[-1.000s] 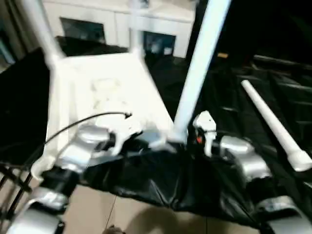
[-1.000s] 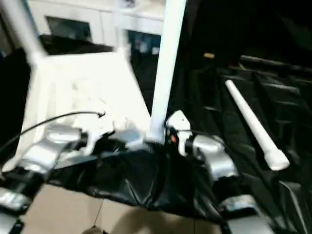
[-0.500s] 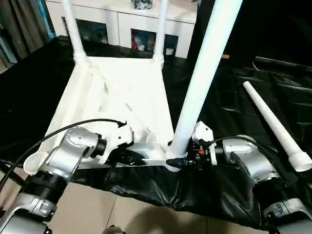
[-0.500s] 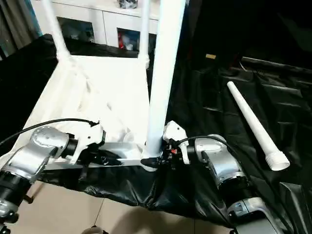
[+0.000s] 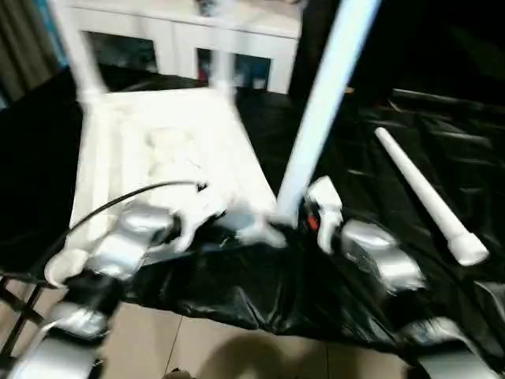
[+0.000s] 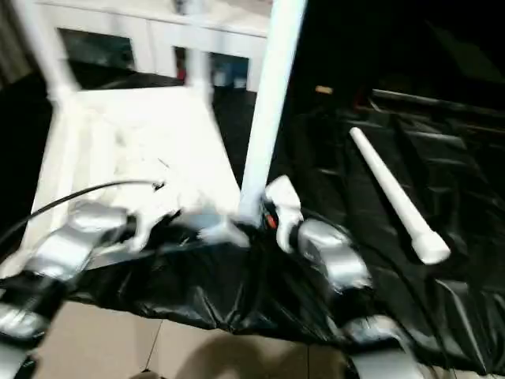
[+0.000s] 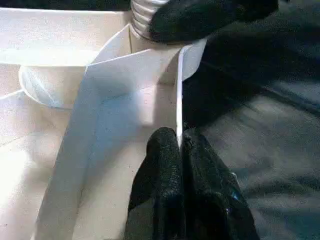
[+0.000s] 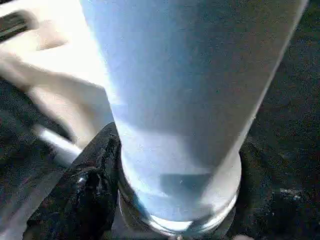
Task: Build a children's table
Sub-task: Rotate leg to tighten
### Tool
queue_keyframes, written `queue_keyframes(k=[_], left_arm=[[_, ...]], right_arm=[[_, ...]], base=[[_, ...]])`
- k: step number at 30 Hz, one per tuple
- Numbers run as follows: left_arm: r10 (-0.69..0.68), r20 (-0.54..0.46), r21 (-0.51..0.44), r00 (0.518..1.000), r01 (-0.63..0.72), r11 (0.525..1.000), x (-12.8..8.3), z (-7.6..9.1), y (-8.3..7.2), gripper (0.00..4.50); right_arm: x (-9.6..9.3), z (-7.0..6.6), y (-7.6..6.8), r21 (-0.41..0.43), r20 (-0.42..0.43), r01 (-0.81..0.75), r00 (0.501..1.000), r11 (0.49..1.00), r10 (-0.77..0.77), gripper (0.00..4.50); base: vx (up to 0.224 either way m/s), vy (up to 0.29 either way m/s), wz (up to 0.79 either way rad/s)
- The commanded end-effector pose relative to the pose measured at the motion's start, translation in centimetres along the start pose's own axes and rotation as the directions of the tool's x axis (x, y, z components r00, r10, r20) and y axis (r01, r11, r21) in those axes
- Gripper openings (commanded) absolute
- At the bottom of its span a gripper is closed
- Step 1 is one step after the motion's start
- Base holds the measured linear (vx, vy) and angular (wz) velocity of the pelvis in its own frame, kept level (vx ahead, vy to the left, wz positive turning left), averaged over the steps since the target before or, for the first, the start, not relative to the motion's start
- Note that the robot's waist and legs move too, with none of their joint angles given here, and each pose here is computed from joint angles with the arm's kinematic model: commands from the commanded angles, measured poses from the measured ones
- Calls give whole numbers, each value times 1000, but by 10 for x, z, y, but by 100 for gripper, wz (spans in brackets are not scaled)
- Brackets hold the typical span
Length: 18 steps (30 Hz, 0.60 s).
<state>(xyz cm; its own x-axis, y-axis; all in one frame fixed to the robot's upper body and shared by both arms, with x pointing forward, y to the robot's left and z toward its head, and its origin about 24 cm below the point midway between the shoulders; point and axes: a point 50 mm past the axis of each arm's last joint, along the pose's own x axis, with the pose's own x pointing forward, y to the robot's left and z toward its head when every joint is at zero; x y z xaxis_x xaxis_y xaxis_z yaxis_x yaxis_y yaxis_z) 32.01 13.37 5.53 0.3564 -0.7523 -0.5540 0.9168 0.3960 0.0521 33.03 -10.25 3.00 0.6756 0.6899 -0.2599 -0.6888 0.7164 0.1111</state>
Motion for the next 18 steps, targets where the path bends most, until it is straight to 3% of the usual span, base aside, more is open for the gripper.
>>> queue_keyframes(k=[1, 8, 10, 14, 15, 17, 18], left_arm=[[21, 96, 20, 995, -23, 1000, 17, 26, -6, 0], [48, 125, -16, 991, -47, 999, 35, 31, -18, 0], [27, 125, -2, 992, -27, 1000, 33, 30, -20, 0], [-8, 126, 12, 992, 7, 1000, 27, 26, -22, 0], [-24, 125, 19, 992, 22, 1000, 24, 24, -22, 0], [-40, 125, 28, 991, 37, 999, 21, 23, -22, 0], [-73, 121, 45, 990, 68, 997, 15, 20, -21, 0]], right_arm=[[15, -12, 15, 48, -61, 37, 998, 998, -34, 273], [29, -10, 24, 72, -56, 101, 994, 992, -97, 273], [29, -9, 23, 69, -46, 80, 996, 994, -77, 329], [27, -4, 20, 56, -25, 45, 999, 997, -43, 352], [25, -1, 20, 21, -16, 11, 1000, 1000, -11, 379], [23, 0, 19, 3, -16, -15, 1000, 1000, 15, 387], [15, 1, 19, -41, -21, -112, 994, 993, 111, 387]], base=[[0, 0, 0], [0, 0, 0], [0, 0, 0], [0, 0, 0], [0, 0, 0], [0, 0, 0], [0, 0, 0]])
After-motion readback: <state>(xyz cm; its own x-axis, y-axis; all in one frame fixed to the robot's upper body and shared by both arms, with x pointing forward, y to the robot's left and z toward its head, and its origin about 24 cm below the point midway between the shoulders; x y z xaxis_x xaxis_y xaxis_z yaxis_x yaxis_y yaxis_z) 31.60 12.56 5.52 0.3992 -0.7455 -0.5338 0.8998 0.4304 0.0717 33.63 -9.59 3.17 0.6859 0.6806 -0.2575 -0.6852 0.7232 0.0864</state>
